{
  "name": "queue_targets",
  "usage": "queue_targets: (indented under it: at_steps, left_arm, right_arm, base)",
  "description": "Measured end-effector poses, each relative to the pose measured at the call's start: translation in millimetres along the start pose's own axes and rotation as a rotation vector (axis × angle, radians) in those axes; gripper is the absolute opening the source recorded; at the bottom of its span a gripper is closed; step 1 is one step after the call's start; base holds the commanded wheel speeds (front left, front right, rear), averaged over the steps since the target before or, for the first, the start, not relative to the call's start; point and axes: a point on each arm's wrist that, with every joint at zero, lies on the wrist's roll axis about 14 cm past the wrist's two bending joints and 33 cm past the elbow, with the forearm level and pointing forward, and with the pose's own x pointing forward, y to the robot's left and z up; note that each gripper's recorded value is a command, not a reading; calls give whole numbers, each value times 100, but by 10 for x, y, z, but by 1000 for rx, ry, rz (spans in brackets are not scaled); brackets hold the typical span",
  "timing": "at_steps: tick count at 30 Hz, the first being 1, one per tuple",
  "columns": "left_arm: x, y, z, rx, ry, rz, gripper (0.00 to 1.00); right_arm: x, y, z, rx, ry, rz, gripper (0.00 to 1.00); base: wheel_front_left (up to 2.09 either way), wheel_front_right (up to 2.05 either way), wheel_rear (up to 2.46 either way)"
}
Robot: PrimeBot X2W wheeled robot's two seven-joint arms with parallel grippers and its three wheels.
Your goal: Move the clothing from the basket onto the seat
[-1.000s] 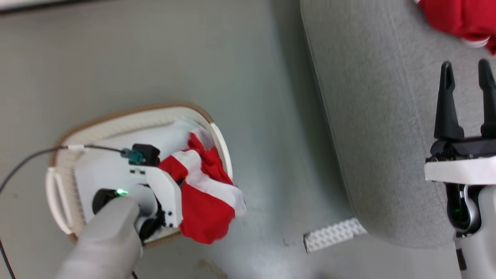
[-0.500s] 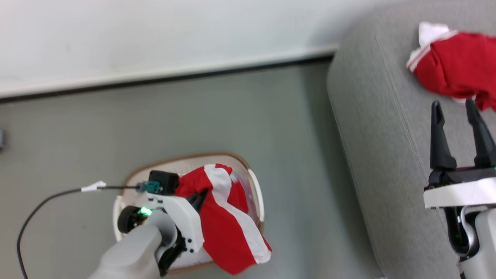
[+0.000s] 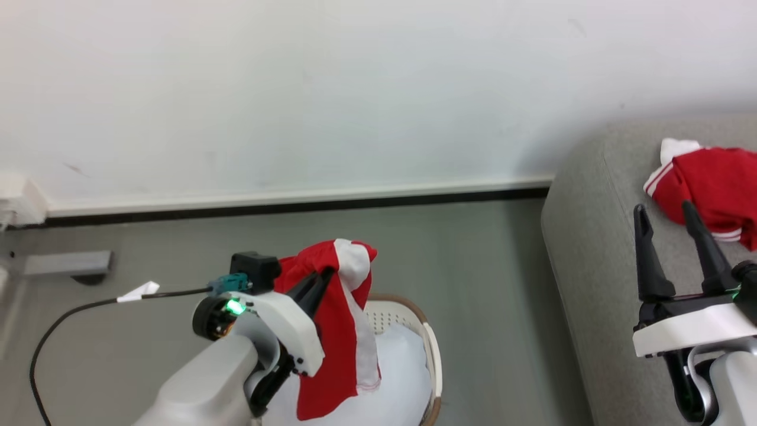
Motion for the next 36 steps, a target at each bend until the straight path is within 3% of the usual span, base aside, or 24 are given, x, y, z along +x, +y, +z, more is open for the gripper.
queue_targets:
  at_steps: [7, 21, 30, 36]
  left_arm:
    - [-194, -141, 698, 87, -193, -1, 0]
    - [-502, -474, 1565, 205, -438, -50, 0]
    - [-614, -571, 1712, 224, -465, -56, 0]
    - [-623, -560, 1684, 219, -455, -53, 0]
  right_arm:
    - [-146, 181, 95, 26, -18, 36, 100]
    - [-308, 406, -68, 67, 30, 79, 100]
    - [-319, 574, -140, 80, 52, 125, 100]
    - [-357, 932, -243, 88, 96, 241, 100]
  base:
    - [0, 0, 0]
    - [0, 0, 0]
    - [0, 0, 0]
    - [0, 0, 0]
